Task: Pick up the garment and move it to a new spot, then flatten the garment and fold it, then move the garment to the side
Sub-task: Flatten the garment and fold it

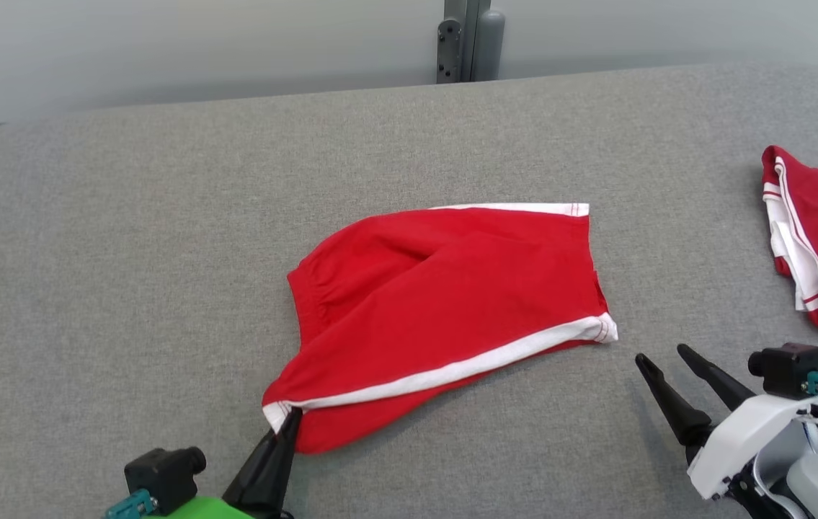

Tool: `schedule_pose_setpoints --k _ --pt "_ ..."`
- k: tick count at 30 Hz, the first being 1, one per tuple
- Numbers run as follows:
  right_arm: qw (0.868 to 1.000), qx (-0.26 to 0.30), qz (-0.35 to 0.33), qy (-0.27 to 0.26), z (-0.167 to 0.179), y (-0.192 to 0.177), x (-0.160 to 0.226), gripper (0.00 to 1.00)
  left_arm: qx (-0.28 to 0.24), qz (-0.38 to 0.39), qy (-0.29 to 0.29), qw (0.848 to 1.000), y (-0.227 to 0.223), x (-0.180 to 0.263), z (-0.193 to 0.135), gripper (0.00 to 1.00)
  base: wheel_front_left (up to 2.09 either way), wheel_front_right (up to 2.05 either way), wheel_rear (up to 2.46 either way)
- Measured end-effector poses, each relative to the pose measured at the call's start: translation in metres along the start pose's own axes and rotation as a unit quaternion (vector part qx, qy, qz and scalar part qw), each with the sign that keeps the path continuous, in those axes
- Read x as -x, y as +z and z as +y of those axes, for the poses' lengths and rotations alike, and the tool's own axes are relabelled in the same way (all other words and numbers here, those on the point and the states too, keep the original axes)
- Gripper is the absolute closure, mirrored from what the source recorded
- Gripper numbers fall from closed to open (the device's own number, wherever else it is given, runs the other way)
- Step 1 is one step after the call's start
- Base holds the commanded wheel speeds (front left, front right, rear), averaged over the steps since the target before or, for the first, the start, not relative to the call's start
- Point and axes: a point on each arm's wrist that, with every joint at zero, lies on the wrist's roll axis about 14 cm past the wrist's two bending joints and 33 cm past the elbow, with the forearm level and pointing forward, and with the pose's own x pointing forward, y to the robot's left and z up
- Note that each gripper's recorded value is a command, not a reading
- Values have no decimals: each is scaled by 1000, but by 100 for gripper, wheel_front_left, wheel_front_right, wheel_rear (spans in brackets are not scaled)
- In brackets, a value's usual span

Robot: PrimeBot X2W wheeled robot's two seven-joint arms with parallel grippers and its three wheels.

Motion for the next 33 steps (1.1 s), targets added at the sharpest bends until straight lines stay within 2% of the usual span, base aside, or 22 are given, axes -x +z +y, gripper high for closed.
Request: schedule_pose_setpoints --k 6,8,9,10,11,22,33 --pt "999 9 -25 -26 -4 -4 28 0 9 14 0 1000 -10 21 -6 100 0 0 0" --pt "998 27 -39 -37 -7 -3 37 0 5 8 3 1000 -8 25 -6 100 0 0 0" --pt "997 38 -47 -44 -9 0 40 0 -2 1 7 1000 -6 26 -5 76 0 0 0" --pt "996 47 -55 -50 -11 2 43 0 -10 -12 14 1000 -1 27 -3 45 0 0 0" --pt "995 53 -62 -54 -11 3 46 0 -15 -20 20 999 2 28 -1 0 0 0 0" --pt "987 61 -121 -86 -1 11 67 0 -63 -36 47 996 -2 41 10 0 0 0 0" --pt "973 104 -175 -113 -3 37 82 0 -119 -109 88 983 29 59 22 0 0 0 0"
